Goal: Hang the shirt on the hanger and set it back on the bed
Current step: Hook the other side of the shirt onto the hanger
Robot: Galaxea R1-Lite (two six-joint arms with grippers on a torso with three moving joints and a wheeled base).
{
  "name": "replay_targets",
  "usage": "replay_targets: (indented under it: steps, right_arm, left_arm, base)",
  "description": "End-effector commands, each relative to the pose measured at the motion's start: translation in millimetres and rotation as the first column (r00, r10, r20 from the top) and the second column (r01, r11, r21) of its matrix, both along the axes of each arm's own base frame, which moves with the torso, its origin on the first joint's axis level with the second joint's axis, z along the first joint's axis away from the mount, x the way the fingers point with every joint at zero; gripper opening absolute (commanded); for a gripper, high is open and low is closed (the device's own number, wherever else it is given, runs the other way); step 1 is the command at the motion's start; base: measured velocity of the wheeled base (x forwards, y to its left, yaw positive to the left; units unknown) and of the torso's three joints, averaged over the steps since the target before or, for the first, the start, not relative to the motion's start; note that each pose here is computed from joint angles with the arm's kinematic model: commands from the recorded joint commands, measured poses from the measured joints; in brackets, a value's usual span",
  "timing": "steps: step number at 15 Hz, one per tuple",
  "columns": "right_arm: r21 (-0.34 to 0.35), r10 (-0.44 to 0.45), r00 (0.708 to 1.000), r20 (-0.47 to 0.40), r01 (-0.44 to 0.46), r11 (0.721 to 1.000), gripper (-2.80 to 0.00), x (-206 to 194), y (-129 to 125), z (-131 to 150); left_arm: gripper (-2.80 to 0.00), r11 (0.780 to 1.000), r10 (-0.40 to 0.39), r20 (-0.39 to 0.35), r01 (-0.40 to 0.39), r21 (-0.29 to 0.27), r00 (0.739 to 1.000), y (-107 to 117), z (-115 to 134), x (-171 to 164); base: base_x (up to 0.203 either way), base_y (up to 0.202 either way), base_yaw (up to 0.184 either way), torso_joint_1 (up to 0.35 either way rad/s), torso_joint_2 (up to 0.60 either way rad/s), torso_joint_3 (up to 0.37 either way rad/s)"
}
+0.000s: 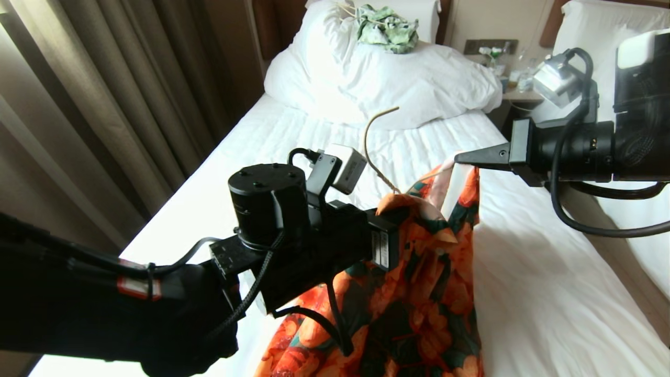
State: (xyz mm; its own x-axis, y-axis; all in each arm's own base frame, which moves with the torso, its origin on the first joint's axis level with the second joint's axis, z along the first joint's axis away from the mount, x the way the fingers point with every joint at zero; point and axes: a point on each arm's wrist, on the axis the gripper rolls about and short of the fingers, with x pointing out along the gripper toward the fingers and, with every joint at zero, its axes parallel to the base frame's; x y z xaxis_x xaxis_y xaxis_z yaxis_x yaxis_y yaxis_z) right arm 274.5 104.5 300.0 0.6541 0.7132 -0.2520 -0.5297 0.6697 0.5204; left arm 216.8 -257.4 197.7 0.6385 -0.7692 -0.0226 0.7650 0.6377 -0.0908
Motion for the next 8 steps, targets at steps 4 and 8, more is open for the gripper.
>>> replay_targets:
  steps: [4,8]
  right_arm:
    - [0.043,0.098,0.995,0.0,-0.098,0.994,-2.8,-33.0,18.8,9.9]
    - [0.038,0.16,0.987,-0.007,-0.159,0.986,-2.8,-42.3,32.3,2.6]
  left_arm:
    - [-2.8,0.998,-0.002,0.028,0.003,-0.056,1.0,-8.5,-7.1,4.1]
    - [-2.8,0.997,0.004,0.034,-0.001,-0.079,0.999,-10.9,-0.3,-1.9]
  base:
    - [0.0,0.0,0.0,0.0,0.0,0.0]
    - [0.0,0.0,0.0,0.0,0.0,0.0]
